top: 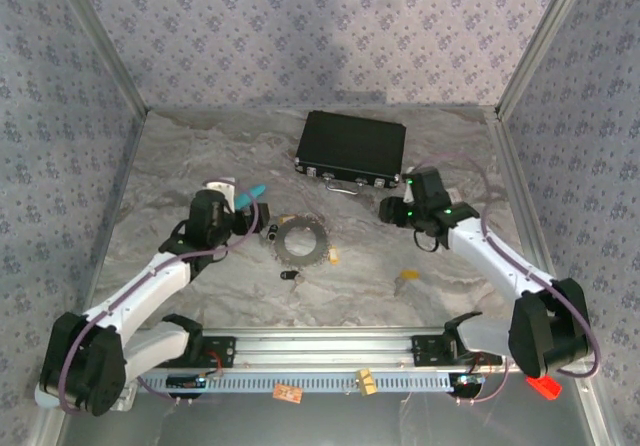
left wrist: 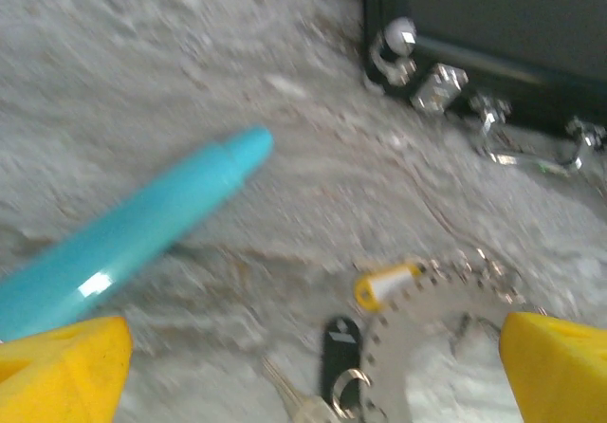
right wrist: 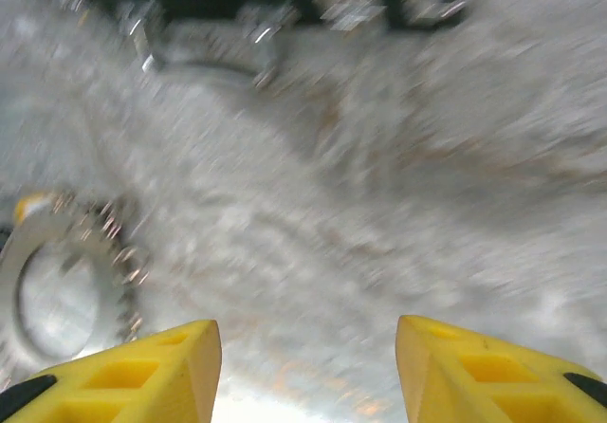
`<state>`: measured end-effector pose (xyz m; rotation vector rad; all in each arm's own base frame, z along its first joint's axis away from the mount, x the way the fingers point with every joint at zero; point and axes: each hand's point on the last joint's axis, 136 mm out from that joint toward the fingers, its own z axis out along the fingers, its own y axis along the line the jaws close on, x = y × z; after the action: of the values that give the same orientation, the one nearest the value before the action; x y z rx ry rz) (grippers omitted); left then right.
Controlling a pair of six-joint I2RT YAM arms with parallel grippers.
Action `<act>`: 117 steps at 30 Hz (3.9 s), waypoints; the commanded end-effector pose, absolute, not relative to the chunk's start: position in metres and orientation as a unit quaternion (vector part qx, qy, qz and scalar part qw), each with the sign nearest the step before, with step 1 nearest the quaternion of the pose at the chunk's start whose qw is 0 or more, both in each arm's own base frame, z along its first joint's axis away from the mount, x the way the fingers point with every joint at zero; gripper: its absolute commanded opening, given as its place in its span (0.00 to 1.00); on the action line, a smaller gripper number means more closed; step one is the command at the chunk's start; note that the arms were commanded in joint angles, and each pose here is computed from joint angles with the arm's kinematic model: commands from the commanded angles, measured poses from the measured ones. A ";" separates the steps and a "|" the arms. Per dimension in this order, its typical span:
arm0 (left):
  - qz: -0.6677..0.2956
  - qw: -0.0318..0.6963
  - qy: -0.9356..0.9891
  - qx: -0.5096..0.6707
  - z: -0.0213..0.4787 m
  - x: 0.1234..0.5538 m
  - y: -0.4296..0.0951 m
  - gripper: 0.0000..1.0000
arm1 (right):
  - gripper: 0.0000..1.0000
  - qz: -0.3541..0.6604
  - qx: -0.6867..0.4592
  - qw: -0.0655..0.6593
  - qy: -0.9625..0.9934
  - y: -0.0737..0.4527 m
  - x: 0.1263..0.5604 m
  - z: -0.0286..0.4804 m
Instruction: Put the keys on the keyring
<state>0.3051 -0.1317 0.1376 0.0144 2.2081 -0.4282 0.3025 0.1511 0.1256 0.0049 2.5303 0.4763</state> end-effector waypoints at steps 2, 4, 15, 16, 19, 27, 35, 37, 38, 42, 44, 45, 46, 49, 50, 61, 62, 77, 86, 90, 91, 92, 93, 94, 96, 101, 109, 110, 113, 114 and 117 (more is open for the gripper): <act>-0.180 0.381 0.904 -0.068 0.127 0.284 -0.134 0.95 | 0.44 0.194 -0.079 0.206 0.956 0.205 0.268 0.116; -0.192 0.363 0.906 -0.102 0.120 0.279 -0.135 0.93 | 0.41 0.199 -0.127 0.184 0.954 0.230 0.258 0.109; -0.246 0.280 0.913 -0.168 0.091 0.252 -0.151 0.78 | 0.31 0.197 -0.249 0.108 0.942 0.309 0.226 0.071; -0.247 0.276 0.913 -0.172 0.089 0.249 -0.152 0.74 | 0.31 0.198 -0.248 0.105 0.943 0.311 0.225 0.068; -0.254 0.268 0.912 -0.177 0.082 0.243 -0.154 0.65 | 0.28 0.195 -0.243 0.100 0.945 0.315 0.226 0.060; -0.240 0.254 0.920 -0.176 0.070 0.234 -0.154 0.56 | 0.26 0.177 -0.225 0.101 0.953 0.319 0.236 0.047; -0.234 0.257 0.921 -0.176 0.070 0.231 -0.152 0.55 | 0.25 0.171 -0.220 0.106 0.955 0.319 0.237 0.045; -0.234 0.258 0.921 -0.174 0.071 0.231 -0.152 0.54 | 0.25 0.166 -0.218 0.111 0.955 0.317 0.239 0.046; -0.234 0.258 0.921 -0.174 0.071 0.231 -0.152 0.53 | 0.22 0.165 -0.218 0.115 0.955 0.317 0.241 0.048; -0.233 0.258 0.922 -0.172 0.071 0.231 -0.152 0.53 | 0.17 0.169 -0.208 0.131 0.954 0.316 0.247 0.057; -0.233 0.260 0.921 -0.172 0.072 0.232 -0.152 0.53 | 0.17 0.170 -0.205 0.139 0.954 0.314 0.249 0.061; -0.231 0.262 0.921 -0.172 0.072 0.232 -0.152 0.53 | 0.17 0.168 -0.205 0.141 0.954 0.312 0.251 0.063; -0.230 0.263 0.921 -0.170 0.073 0.232 -0.152 0.53 | 0.17 0.166 -0.202 0.144 0.955 0.309 0.253 0.063; -0.227 0.271 0.920 -0.166 0.076 0.236 -0.151 0.53 | 0.17 0.163 -0.194 0.148 0.956 0.300 0.263 0.065; -0.226 0.274 0.920 -0.165 0.077 0.237 -0.151 0.53 | 0.17 0.164 -0.192 0.150 0.956 0.298 0.267 0.067; -0.233 0.274 0.921 -0.150 0.081 0.241 -0.159 0.51 | 0.17 0.165 -0.206 0.135 0.955 0.277 0.277 0.078; -0.234 0.274 0.920 -0.151 0.080 0.241 -0.159 0.50 | 0.17 0.170 -0.207 0.130 0.955 0.279 0.272 0.077; -0.227 0.269 0.927 -0.126 0.076 0.240 -0.183 0.46 | 0.29 0.183 -0.023 0.181 0.966 0.291 0.305 0.089; -0.222 0.278 0.926 -0.130 0.076 0.241 -0.181 0.46 | 0.30 0.240 0.224 0.187 0.926 0.321 0.324 0.100; -0.223 0.281 0.925 -0.126 0.078 0.240 -0.180 0.46 | 0.29 0.239 0.221 0.184 0.927 0.331 0.323 0.097; -0.224 0.282 0.924 -0.126 0.079 0.240 -0.180 0.46 | 0.29 0.236 0.204 0.185 0.932 0.332 0.322 0.097; -0.225 0.283 0.924 -0.126 0.079 0.239 -0.180 0.46 | 0.29 0.233 0.181 0.184 0.938 0.335 0.319 0.096; -0.226 0.284 0.923 -0.126 0.079 0.239 -0.179 0.46 | 0.29 0.235 0.156 0.184 0.941 0.337 0.316 0.097; -0.228 0.285 0.923 -0.126 0.079 0.239 -0.180 0.46 | 0.29 0.239 0.125 0.185 0.945 0.340 0.312 0.098; -0.231 0.284 0.922 -0.125 0.078 0.238 -0.180 0.46 | 0.28 0.242 0.073 0.192 0.948 0.341 0.301 0.099; -0.239 0.280 0.921 -0.124 0.076 0.237 -0.183 0.45 | 0.28 0.209 -0.028 0.175 0.962 0.326 0.264 0.082; -0.240 0.273 0.924 -0.120 0.073 0.236 -0.189 0.44 | 0.27 0.201 -0.096 0.145 0.964 0.316 0.235 0.063; -0.239 0.271 0.925 -0.120 0.072 0.235 -0.190 0.44 | 0.27 0.203 -0.101 0.140 0.964 0.317 0.233 0.061; -0.237 0.266 0.927 -0.120 0.070 0.235 -0.192 0.44 | 0.27 0.206 -0.112 0.130 0.963 0.321 0.230 0.057; -0.235 0.265 0.927 -0.120 0.069 0.235 -0.192 0.44 | 0.27 0.207 -0.116 0.128 0.963 0.322 0.229 0.056; -0.233 0.270 0.926 -0.122 0.071 0.238 -0.191 0.44 | 0.29 0.204 -0.124 0.124 0.963 0.327 0.229 0.051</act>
<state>0.2335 -0.1864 0.0646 -0.3215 2.5142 -0.6098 0.2347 0.3220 0.0567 -0.2837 2.7900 0.5979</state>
